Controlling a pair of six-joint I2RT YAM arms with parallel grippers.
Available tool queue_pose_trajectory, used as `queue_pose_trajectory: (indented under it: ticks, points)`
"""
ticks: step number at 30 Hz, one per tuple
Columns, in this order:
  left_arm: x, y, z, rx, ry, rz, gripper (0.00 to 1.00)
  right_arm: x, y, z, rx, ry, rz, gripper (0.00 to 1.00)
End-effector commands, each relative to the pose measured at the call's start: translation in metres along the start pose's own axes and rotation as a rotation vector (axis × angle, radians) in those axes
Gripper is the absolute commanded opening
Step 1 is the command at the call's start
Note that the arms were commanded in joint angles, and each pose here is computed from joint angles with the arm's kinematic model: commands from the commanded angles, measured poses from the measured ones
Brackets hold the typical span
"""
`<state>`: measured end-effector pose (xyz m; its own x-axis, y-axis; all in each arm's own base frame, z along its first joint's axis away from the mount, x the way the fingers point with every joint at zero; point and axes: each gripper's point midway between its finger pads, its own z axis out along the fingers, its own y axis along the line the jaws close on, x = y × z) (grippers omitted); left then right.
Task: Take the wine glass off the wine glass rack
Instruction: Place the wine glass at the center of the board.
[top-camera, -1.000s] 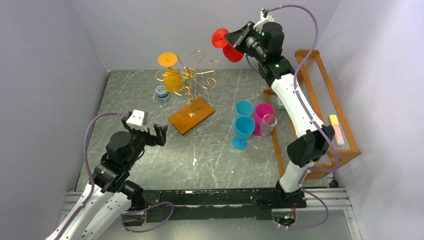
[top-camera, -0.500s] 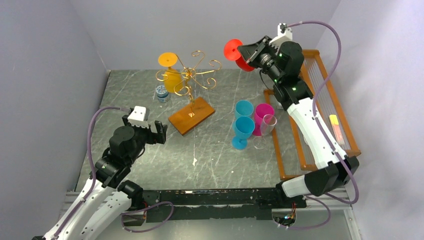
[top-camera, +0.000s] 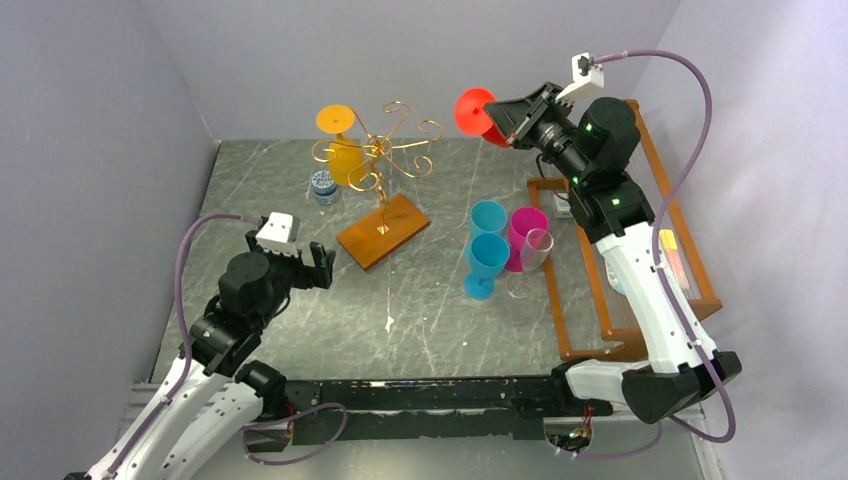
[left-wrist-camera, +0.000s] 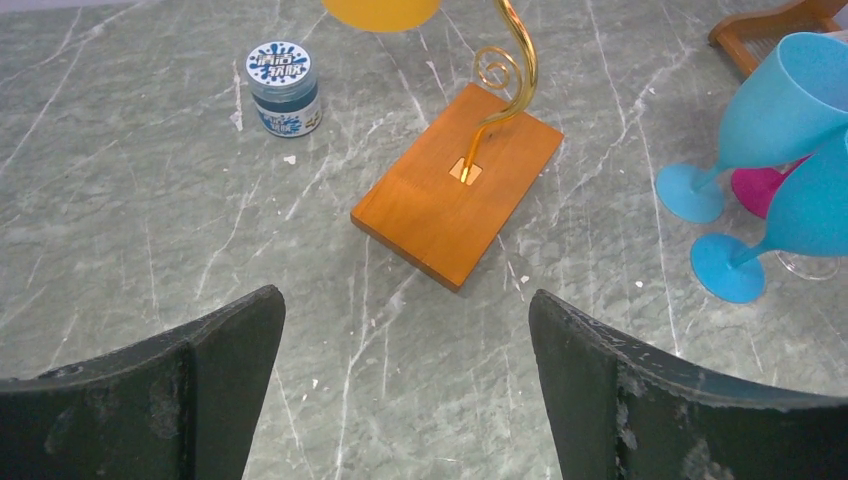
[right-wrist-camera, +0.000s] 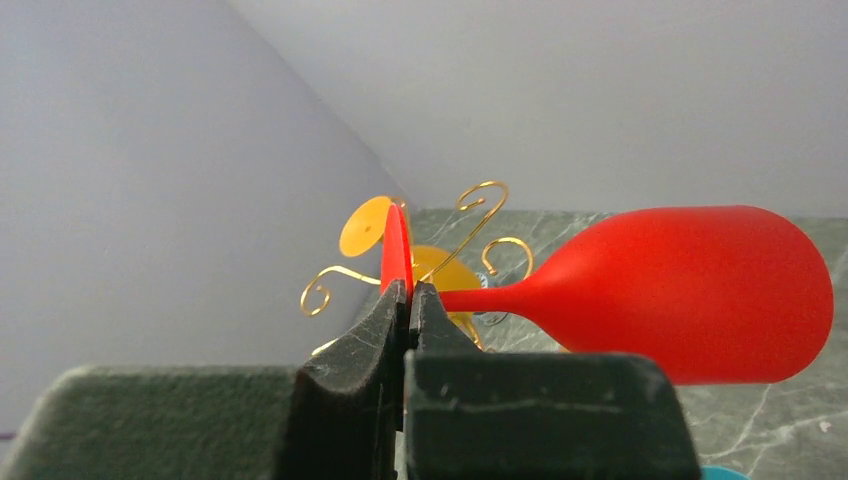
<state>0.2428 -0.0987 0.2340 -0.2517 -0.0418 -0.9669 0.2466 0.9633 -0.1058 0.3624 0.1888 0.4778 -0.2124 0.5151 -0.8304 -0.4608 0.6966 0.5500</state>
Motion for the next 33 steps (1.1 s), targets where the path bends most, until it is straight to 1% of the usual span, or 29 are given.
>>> queue_pose_trajectory:
  ticks: [1, 3, 5, 7, 9, 12, 15, 18, 22, 25, 28, 33]
  points:
    - [-0.009, -0.005, -0.005, 0.029, -0.008, -0.018, 0.93, 0.019, 0.016, -0.015, -0.102, 0.105, -0.016, 0.00]
    - [-0.012, -0.012, -0.007, 0.054, -0.004, -0.058, 0.89, 0.024, 0.026, -0.023, -0.153, 0.132, -0.008, 0.00]
    - [-0.019, -0.021, -0.012, 0.094, 0.011, -0.093, 0.89, 0.030, 0.032, -0.030, -0.189, 0.156, -0.005, 0.00]
    - [-0.023, -0.030, -0.017, 0.136, 0.053, -0.115, 0.88, 0.041, 0.036, -0.036, -0.226, 0.192, 0.001, 0.00]
    - [-0.026, -0.037, -0.022, 0.173, 0.064, -0.126, 0.89, 0.049, 0.035, -0.042, -0.228, 0.227, -0.008, 0.00]
    - [-0.034, -0.046, -0.026, 0.215, 0.034, -0.175, 0.89, 0.054, 0.038, -0.054, -0.253, 0.243, -0.036, 0.00]
    - [-0.043, -0.064, -0.031, 0.315, 0.005, -0.221, 0.89, 0.061, 0.048, -0.068, -0.327, 0.271, -0.078, 0.00]
    - [-0.047, -0.077, -0.037, 0.386, 0.018, -0.262, 0.89, 0.071, 0.058, -0.082, -0.398, 0.320, -0.092, 0.00]
    - [-0.064, -0.102, -0.047, 0.521, 0.022, -0.313, 0.91, 0.086, 0.069, -0.096, -0.493, 0.348, -0.107, 0.00]
    - [-0.073, -0.114, -0.051, 0.586, 0.036, -0.333, 0.90, 0.099, 0.072, -0.101, -0.537, 0.384, -0.092, 0.00]
    - [-0.085, -0.120, -0.056, 0.625, 0.010, -0.344, 0.89, 0.112, 0.079, -0.102, -0.561, 0.418, -0.107, 0.00]
    - [-0.091, -0.132, -0.066, 0.711, 0.005, -0.361, 0.88, 0.143, 0.106, -0.104, -0.613, 0.478, -0.129, 0.00]
